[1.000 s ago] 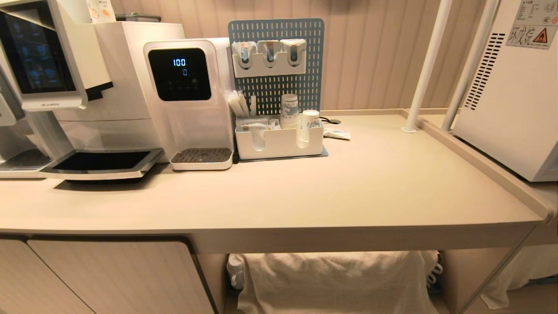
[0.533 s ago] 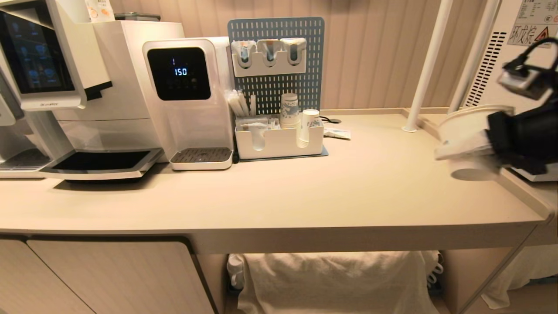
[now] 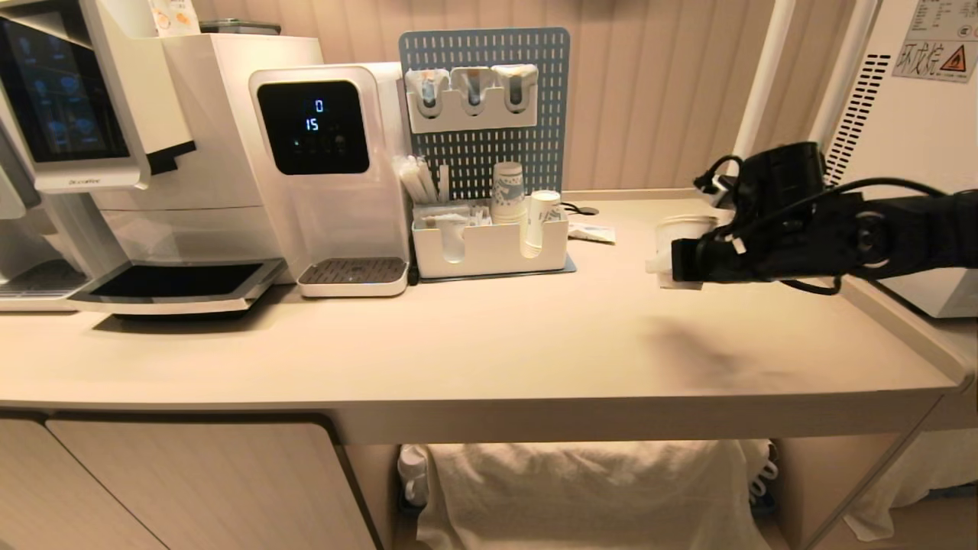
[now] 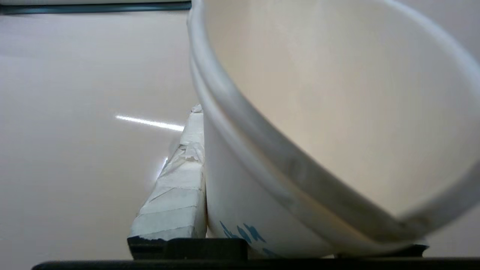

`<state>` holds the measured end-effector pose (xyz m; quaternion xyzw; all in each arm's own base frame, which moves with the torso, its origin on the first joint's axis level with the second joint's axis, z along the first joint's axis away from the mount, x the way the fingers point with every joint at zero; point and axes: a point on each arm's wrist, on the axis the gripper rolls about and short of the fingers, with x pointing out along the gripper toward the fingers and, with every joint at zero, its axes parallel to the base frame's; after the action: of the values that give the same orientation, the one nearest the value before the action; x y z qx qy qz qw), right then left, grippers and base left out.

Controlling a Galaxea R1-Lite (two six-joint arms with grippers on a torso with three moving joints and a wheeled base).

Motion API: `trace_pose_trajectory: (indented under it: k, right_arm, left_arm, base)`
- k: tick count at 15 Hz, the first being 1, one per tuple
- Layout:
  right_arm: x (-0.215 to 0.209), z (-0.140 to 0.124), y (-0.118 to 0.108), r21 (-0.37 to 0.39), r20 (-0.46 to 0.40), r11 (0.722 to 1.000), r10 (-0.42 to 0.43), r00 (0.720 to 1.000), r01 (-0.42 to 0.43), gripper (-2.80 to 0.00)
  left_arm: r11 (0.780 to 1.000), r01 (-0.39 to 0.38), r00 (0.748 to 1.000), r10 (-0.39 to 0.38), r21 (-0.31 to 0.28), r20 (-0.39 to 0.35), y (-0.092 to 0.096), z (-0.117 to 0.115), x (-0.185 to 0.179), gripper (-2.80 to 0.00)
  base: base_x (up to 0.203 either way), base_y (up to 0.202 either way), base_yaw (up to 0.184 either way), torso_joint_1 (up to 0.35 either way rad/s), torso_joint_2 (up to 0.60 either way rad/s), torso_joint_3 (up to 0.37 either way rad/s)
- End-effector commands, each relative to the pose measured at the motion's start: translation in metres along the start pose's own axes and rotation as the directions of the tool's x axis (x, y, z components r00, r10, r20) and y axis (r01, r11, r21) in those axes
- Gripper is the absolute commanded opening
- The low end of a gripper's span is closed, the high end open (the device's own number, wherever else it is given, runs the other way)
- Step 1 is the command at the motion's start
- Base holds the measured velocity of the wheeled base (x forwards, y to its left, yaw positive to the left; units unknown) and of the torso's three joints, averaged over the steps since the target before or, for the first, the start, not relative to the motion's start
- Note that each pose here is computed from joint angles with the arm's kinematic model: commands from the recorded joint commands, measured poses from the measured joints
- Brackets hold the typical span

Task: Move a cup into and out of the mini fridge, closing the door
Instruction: Place the paper cup on the table

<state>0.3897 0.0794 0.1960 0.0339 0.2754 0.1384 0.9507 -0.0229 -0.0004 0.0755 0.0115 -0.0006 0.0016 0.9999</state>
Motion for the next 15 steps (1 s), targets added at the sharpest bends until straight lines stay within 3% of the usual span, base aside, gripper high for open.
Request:
trace_pose_trajectory:
  k: [1,3,5,7,14,15]
  right_arm:
    - [0.041,-0.018,-0.007,-0.053,0.077,0.998,-0.030,0.997,0.034,-2.80]
    - [0.054,-0.027,-0.011,-0.086,0.124,0.989,-0.106,0.987,0.117,-2.80]
    - [0.061,-0.036,-0.012,-0.095,0.162,0.988,-0.103,0.981,0.120,-2.80]
    - [0.069,-0.049,-0.013,-0.096,0.141,0.988,-0.108,0.984,0.122,-2.80]
    - [0.076,-0.066,-0.014,-0.097,0.193,0.988,-0.098,0.976,0.118,-2.80]
    - [0.076,-0.069,-0.014,-0.097,0.185,0.988,-0.099,0.978,0.118,0.00]
  left_arm:
    - [1.000,0.000,1.000,0.000,0.000,-0.001,0.000,0.000,0.000,-2.80]
    - [1.000,0.000,1.000,0.000,0.000,-0.001,0.000,0.000,0.000,-2.80]
    - [1.000,0.000,1.000,0.000,0.000,-0.001,0.000,0.000,0.000,-2.80]
    - [1.000,0.000,1.000,0.000,0.000,-0.001,0.000,0.000,0.000,-2.80]
    - [1.000,0.000,1.000,0.000,0.000,-0.001,0.000,0.000,0.000,-2.80]
    - [1.000,0.000,1.000,0.000,0.000,-0.001,0.000,0.000,0.000,-2.80]
  base:
    - [0.000,0.000,0.000,0.000,0.00,0.000]
    - [0.000,0.000,0.000,0.000,0.00,0.000]
    - [0.000,0.000,0.000,0.000,0.00,0.000]
    - [0.000,0.000,0.000,0.000,0.00,0.000]
    - [0.000,0.000,0.000,0.000,0.00,0.000]
    - [0.000,0.000,0.000,0.000,0.00,0.000]
